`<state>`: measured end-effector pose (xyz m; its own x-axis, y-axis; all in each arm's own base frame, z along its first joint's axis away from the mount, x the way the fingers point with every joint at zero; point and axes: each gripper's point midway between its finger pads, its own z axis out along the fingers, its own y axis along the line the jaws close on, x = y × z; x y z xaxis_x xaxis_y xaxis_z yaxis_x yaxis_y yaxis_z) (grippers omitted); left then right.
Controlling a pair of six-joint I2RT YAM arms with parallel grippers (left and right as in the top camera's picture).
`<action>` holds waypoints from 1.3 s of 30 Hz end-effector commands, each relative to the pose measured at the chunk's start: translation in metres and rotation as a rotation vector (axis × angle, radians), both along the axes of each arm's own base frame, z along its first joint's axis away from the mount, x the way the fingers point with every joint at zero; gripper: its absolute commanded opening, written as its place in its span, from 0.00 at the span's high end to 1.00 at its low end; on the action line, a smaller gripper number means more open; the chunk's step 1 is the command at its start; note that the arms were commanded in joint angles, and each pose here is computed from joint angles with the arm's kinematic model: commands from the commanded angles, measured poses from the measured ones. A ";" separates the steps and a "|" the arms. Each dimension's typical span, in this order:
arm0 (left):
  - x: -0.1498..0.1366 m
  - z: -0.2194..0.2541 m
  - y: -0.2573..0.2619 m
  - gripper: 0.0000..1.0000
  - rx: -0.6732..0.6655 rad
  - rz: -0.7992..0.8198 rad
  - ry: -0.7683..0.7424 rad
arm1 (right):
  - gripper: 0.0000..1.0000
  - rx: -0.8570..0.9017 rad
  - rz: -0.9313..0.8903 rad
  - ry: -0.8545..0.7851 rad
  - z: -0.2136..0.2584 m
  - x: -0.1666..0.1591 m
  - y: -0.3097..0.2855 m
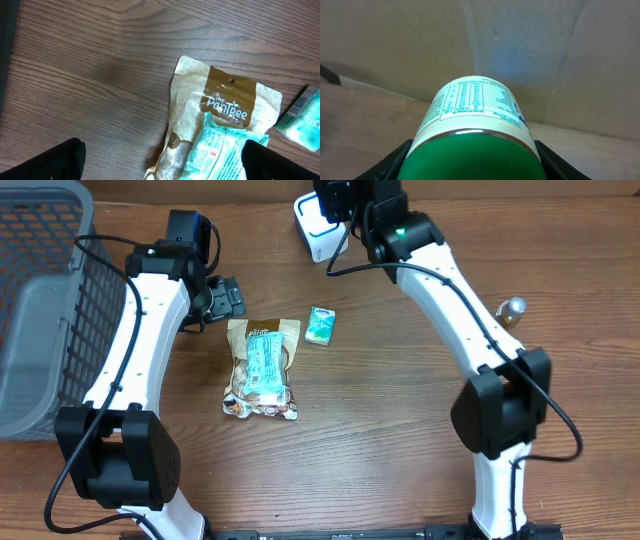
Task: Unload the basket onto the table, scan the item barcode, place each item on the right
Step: 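Carry the green jar up to the scanner with the right gripper, then carry the green jar right and lower it onto the table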
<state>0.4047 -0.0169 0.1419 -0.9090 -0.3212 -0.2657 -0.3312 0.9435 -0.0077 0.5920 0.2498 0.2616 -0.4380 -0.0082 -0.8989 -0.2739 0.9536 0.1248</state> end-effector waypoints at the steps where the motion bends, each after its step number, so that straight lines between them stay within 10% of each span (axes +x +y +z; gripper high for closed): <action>1: 0.004 0.010 -0.002 0.00 0.010 -0.020 -0.031 | 0.96 -0.087 0.030 -0.024 -0.034 0.017 0.005; 39: 0.004 0.010 -0.002 0.00 0.010 -0.020 -0.031 | 0.96 -0.273 0.094 -0.247 -0.120 0.072 0.021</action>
<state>0.4046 -0.0169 0.1419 -0.9091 -0.3212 -0.2653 -0.3312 0.9435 -0.0075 0.6579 0.2754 0.1578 -0.1856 -0.2912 -0.9385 -0.3661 0.9068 -0.2090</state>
